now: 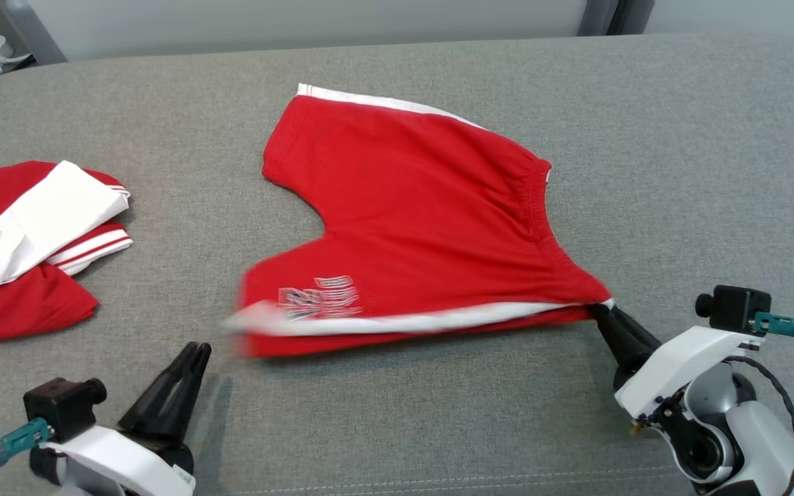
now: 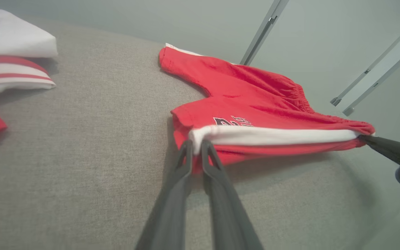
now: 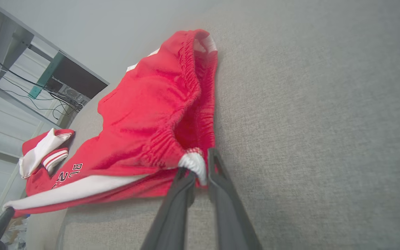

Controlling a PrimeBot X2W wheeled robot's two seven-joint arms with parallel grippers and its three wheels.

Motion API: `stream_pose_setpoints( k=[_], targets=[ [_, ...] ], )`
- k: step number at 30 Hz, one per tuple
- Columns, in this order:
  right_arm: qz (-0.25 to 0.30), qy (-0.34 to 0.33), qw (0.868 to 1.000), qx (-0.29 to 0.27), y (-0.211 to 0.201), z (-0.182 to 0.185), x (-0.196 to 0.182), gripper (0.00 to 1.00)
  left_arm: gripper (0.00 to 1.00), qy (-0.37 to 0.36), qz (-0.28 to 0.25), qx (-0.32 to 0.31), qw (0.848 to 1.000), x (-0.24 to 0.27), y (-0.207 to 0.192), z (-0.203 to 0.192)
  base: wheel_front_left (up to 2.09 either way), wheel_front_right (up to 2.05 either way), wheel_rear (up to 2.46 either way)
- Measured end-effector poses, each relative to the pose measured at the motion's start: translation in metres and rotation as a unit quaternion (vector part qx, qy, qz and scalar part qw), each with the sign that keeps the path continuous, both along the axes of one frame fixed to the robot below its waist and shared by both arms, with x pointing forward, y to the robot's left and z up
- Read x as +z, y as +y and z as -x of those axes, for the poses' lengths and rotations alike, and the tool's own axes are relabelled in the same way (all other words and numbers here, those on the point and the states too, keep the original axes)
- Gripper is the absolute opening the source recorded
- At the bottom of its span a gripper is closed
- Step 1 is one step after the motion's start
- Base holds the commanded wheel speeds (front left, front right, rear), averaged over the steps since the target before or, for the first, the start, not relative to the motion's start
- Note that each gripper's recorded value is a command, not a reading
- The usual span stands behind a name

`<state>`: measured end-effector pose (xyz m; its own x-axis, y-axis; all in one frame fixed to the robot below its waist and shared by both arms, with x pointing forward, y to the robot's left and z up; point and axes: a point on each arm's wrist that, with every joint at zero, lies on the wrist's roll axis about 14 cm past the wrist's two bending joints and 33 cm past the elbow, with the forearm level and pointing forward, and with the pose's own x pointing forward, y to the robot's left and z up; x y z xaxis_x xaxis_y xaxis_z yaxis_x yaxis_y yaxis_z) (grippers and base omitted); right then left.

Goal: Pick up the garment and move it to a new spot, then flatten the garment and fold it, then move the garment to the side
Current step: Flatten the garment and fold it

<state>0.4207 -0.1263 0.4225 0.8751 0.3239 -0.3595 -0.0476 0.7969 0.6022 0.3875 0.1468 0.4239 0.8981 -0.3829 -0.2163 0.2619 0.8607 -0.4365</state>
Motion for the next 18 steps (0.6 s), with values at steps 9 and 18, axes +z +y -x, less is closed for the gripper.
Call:
stream_pose_setpoints(
  k=[9,18],
  targets=[
    [0.066,-0.036,0.997,-0.002,-0.028,0.008,0.014,1.00,1.00,0.014,-0.042,0.023,0.999,-0.013,0.022,0.016,0.00,0.00,0.00],
    [0.175,-0.187,0.966,-0.035,-0.060,0.004,0.072,1.00,1.00,-0.044,-0.034,0.082,0.995,0.019,0.035,0.009,0.00,0.00,0.00]
  ],
)
